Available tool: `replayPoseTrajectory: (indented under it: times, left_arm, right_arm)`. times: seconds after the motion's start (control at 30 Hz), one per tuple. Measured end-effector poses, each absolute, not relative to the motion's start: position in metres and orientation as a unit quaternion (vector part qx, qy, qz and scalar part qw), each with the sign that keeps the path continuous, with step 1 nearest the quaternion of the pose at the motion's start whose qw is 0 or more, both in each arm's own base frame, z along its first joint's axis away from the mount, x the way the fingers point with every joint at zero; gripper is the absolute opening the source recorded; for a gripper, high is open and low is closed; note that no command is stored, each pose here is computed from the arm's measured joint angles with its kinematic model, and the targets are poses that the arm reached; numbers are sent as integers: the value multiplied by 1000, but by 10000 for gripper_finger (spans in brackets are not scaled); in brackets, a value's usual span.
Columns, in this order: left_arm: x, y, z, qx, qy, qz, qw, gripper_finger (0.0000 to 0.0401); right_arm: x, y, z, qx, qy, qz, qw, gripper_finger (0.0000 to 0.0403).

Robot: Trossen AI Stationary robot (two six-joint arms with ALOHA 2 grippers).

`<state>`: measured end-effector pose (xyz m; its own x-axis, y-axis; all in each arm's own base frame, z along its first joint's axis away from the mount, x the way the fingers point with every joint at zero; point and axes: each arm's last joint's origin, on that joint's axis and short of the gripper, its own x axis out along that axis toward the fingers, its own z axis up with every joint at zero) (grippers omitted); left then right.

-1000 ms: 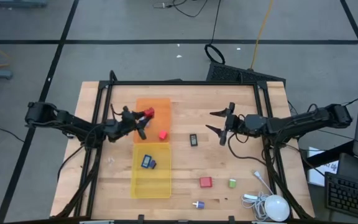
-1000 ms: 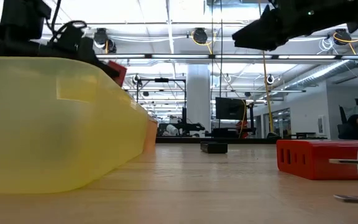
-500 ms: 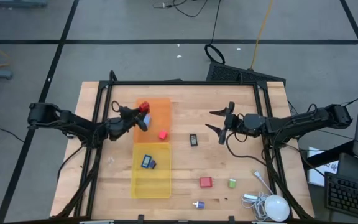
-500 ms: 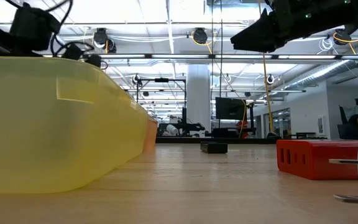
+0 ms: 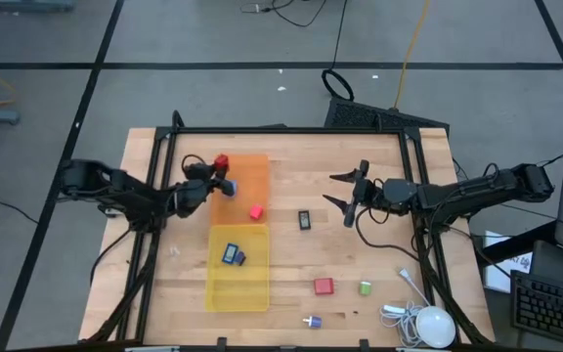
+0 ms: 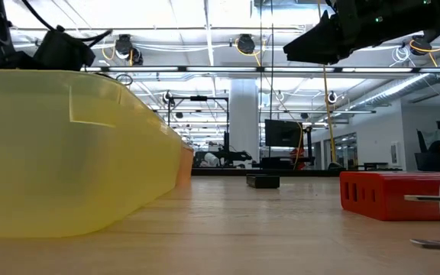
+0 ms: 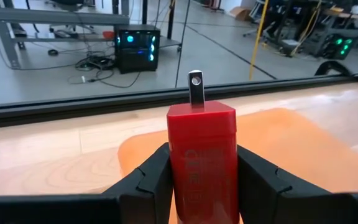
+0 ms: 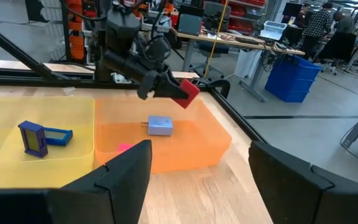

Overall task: Sort adapters and digital timers
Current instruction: Put the top red adapter into the orange bin

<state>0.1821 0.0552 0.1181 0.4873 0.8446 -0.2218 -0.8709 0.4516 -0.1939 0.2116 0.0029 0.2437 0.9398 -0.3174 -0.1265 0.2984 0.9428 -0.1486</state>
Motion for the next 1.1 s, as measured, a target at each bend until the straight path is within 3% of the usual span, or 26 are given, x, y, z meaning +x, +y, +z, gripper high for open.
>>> replayPoseTrajectory:
  times: [1.1]
  left_arm:
    - [195,61,109,-142,66,516,842,141]
  right_arm:
    - [212,3,244,-64,75,-156,983,254]
